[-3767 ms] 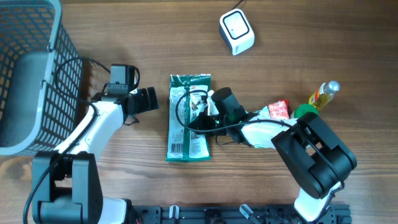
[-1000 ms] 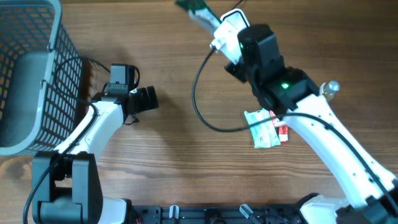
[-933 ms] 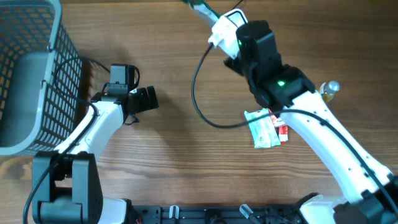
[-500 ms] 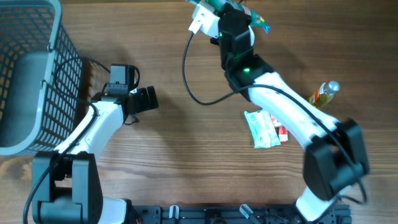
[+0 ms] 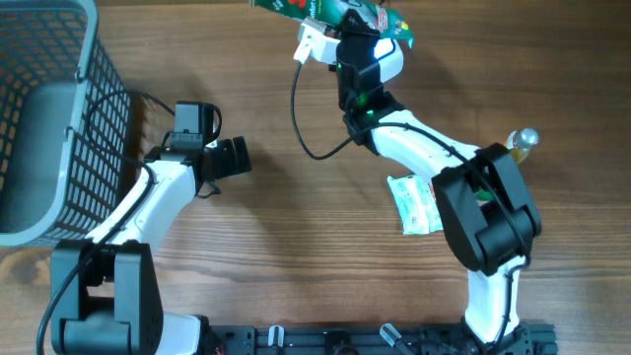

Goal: Scan the item barcode
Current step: 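Hold the gloves pack barcode in front of the scanner, then lower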

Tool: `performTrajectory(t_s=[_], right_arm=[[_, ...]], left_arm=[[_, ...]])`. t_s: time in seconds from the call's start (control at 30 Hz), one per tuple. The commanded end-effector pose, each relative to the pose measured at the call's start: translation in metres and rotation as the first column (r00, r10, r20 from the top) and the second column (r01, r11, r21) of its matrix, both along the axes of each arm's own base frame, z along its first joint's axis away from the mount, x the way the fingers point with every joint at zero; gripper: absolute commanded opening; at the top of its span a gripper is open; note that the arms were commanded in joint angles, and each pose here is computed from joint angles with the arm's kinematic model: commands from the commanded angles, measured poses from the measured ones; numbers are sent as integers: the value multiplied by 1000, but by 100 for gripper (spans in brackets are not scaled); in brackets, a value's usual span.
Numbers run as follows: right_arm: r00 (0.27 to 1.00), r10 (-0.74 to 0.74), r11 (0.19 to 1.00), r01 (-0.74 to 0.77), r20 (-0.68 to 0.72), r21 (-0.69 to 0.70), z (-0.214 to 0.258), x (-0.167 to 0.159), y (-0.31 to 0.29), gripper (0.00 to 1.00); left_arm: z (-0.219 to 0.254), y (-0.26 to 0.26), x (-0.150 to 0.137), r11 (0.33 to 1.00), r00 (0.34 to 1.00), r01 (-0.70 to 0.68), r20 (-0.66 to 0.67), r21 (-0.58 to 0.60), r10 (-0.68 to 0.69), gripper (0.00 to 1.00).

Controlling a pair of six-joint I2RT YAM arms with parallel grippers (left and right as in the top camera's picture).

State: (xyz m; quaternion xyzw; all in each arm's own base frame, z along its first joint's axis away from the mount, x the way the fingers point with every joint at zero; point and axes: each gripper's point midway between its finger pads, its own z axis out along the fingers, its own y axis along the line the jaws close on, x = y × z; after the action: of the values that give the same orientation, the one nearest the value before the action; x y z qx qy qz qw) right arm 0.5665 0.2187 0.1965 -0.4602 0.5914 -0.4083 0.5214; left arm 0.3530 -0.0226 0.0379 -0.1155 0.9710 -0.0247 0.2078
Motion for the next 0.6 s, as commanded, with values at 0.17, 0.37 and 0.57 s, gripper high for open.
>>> performTrajectory(t_s=[0.17,0.37,0.57], right_arm=[[996,50,965,-28,-76,262,-33,4,13,4],[980,81,945,-17,-182,326,-59,-3,18,4],[961,92,934,7,-260,357,-77,-9,20,4]], left_arm=[[5,2,1,1000,1000,-9,18,-1,9,100],[5,2,1,1000,1000,-8,18,-1,8,100],[5,2,1,1000,1000,-9,18,-1,9,100]])
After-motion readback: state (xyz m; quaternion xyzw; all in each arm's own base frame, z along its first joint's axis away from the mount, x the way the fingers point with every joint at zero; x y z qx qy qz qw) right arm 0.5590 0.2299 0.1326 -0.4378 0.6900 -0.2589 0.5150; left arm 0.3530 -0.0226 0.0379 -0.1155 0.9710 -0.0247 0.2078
